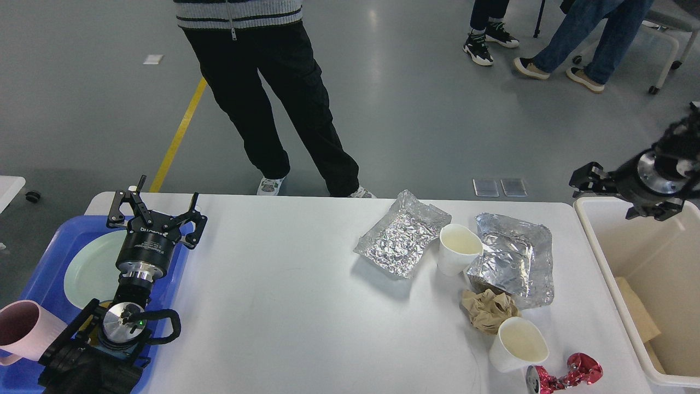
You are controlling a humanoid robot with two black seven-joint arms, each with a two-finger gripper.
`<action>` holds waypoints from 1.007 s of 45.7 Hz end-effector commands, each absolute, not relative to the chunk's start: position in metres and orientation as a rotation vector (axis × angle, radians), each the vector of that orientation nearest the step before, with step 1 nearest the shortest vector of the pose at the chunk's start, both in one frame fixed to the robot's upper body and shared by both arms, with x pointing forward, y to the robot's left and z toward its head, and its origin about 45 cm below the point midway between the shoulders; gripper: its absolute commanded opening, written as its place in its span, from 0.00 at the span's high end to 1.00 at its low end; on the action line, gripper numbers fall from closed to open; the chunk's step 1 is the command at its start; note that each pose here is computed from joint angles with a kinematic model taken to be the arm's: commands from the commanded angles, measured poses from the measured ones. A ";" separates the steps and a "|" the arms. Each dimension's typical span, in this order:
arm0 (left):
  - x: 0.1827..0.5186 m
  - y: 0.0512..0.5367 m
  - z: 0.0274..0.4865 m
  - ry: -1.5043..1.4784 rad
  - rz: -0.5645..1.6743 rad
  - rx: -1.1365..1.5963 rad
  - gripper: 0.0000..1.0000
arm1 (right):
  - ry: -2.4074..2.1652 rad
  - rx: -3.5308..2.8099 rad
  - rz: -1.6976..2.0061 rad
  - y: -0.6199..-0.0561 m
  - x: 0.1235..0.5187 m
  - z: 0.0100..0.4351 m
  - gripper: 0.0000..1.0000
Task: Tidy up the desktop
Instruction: 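Move the right gripper back over the crumpled foil bag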
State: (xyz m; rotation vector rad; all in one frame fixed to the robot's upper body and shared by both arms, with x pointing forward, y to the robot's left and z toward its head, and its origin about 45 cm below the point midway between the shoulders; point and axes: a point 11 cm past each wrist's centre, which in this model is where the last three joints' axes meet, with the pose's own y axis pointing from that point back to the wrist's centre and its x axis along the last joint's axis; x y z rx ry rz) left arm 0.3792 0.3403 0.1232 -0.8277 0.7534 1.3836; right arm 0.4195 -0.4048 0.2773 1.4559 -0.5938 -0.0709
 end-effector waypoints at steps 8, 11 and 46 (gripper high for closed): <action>0.379 0.340 0.123 0.753 1.384 -0.826 0.04 | -0.266 1.550 0.005 -0.292 0.414 0.386 0.00; 0.379 0.340 0.123 0.754 1.385 -0.827 0.04 | -0.229 1.563 0.037 -0.271 0.399 0.405 0.00; 0.379 0.340 0.123 0.753 1.384 -0.826 0.04 | -0.094 1.616 0.032 -0.232 0.331 0.418 0.04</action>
